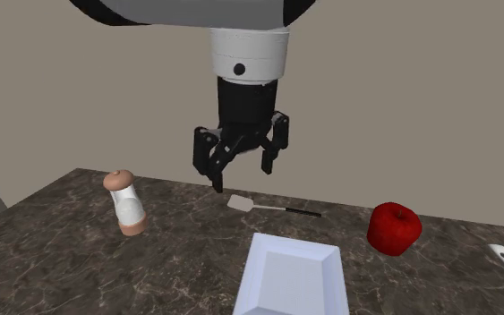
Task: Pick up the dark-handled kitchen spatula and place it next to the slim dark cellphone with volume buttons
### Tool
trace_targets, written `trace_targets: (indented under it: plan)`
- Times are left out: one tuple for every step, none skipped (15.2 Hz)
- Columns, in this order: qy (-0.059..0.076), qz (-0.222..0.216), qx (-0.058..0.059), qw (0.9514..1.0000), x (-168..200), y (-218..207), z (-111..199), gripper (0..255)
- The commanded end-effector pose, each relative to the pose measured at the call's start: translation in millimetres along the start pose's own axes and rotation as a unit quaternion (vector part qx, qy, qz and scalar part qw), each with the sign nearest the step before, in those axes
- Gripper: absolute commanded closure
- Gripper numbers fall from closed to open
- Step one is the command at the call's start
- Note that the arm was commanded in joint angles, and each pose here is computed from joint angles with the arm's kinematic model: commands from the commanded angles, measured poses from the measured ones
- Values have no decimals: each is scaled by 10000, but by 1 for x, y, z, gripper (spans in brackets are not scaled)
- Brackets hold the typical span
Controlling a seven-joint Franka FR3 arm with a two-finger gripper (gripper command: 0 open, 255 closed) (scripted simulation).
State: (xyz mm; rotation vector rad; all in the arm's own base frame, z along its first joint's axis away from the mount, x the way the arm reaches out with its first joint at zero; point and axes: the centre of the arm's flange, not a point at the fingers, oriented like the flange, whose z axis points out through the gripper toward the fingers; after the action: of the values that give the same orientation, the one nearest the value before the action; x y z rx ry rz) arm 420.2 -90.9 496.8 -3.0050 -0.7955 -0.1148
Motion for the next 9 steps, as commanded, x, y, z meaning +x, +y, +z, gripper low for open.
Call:
trace_targets:
  plan:
    - [-57, -313, -10, 9995, 8, 21, 19, 0]
    - [-85, -460, -11, 9989, 12, 30, 28, 0]
    - [-113, -606, -12, 9981, 16, 39, 37, 0]
    - [-141, -752, -12, 9971, 21, 48, 46, 0]
    - [-168, -898, -13, 9958, 25, 57, 55, 0]
    - [-196, -1043, -14, 9943, 30, 65, 63, 0]
    - [-224, -1189, -15, 9927, 35, 74, 73, 0]
    - [-251, -1334, -16, 9907, 40, 82, 82, 0]
    - [-279, -1479, -17, 9886, 46, 91, 91, 0]
